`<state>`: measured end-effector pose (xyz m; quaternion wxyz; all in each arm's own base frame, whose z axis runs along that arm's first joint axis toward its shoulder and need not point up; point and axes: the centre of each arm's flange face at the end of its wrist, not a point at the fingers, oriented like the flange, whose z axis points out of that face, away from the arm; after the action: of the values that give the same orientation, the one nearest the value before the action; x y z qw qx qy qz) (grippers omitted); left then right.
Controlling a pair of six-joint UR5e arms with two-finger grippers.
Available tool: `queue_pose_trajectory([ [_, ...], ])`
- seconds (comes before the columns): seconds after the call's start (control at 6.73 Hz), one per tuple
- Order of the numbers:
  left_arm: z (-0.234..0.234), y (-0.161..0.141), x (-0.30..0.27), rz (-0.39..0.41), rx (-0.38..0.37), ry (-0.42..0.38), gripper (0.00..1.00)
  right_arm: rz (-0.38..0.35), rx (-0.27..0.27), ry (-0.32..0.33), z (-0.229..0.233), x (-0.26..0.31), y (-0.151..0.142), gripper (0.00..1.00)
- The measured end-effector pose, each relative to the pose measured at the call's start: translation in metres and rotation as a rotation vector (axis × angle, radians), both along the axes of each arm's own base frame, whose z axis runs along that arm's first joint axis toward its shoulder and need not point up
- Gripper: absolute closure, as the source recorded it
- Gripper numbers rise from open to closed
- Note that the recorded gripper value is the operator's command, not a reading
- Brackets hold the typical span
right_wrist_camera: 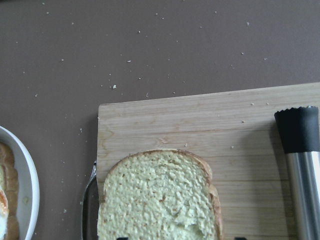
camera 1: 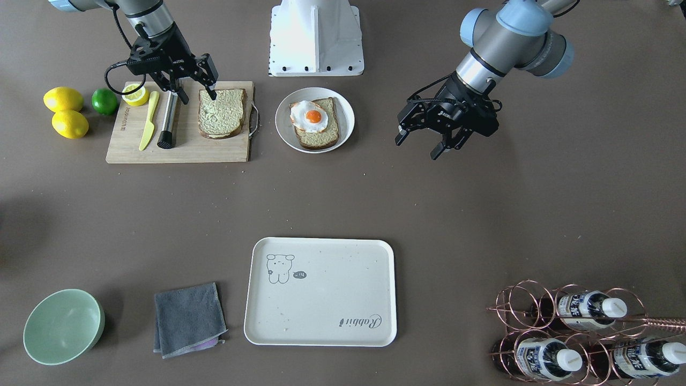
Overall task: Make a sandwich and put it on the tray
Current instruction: 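Lower right gripper and grasp the bread slice edge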
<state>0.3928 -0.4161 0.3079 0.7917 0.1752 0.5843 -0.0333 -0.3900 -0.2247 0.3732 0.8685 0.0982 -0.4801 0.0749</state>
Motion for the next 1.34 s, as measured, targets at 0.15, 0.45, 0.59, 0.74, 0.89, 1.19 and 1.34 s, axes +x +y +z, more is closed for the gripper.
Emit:
queue_pose_trajectory([
  [0.15, 0.000, 0.000, 0.000, -0.005, 0.001, -0.001, 0.02, -0.016, -0.007, 0.002, 0.003, -0.003, 0.010, 0.19],
  [0.45, 0.000, -0.001, 0.001, -0.028, 0.008, -0.005, 0.02, -0.035, -0.008, 0.028, 0.016, -0.004, 0.024, 0.40],
  [0.59, -0.001, -0.001, 0.001, -0.031, 0.010, -0.004, 0.02, -0.033, -0.004, 0.036, 0.022, -0.006, 0.028, 0.43],
  [0.74, -0.001, 0.000, 0.002, -0.032, 0.011, -0.003, 0.02, -0.022, -0.002, 0.030, 0.031, -0.010, 0.031, 0.43],
  [0.89, -0.001, 0.000, 0.002, -0.032, 0.012, -0.003, 0.02, -0.009, 0.000, 0.014, 0.042, -0.015, 0.033, 0.43],
  [1.19, -0.002, 0.000, 0.002, -0.032, 0.012, -0.003, 0.02, -0.003, 0.003, -0.002, 0.049, -0.019, 0.036, 0.43],
  [1.34, -0.001, 0.001, 0.002, -0.031, 0.012, -0.003, 0.02, -0.006, 0.004, -0.003, 0.050, -0.019, 0.038, 0.48],
])
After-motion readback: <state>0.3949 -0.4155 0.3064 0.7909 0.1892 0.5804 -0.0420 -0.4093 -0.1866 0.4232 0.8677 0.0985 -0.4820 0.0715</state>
